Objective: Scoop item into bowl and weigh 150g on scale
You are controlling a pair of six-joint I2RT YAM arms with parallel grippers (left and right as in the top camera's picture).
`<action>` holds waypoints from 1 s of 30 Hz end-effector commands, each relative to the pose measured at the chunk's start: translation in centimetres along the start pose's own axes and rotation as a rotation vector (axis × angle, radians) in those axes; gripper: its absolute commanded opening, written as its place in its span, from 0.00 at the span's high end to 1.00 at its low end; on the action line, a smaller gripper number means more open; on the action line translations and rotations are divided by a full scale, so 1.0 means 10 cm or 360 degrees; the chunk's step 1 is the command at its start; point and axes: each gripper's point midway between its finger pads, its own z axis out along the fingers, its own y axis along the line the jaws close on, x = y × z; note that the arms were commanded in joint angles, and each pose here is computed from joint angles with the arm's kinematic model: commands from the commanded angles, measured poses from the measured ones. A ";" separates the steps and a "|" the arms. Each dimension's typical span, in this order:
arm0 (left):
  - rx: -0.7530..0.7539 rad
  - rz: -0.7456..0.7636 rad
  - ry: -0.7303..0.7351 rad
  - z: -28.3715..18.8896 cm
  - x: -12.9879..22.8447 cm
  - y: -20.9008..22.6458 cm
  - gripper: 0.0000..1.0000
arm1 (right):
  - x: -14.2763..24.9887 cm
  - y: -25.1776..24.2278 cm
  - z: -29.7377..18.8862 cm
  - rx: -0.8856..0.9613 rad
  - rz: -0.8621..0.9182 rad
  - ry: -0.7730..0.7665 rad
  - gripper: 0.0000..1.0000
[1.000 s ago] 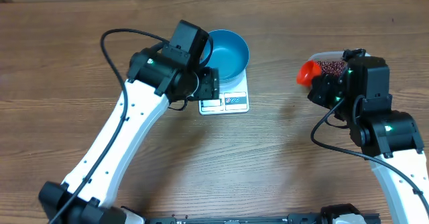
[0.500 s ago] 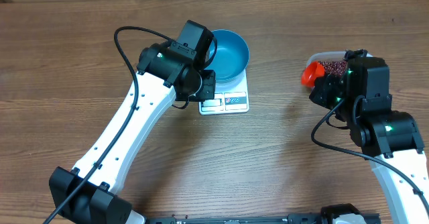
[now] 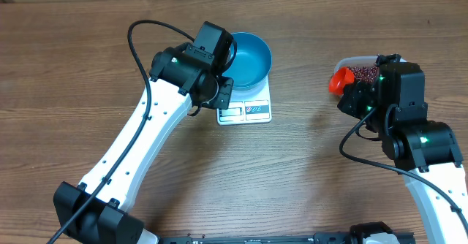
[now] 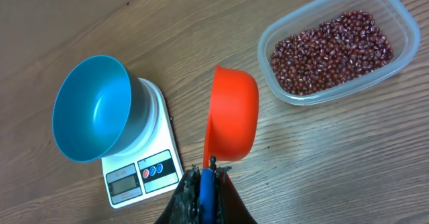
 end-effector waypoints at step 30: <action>-0.0040 0.0454 -0.0244 0.21 -0.17 -0.47 0.96 | -0.14 0.08 -0.14 -0.0039 -0.0009 -0.0090 0.96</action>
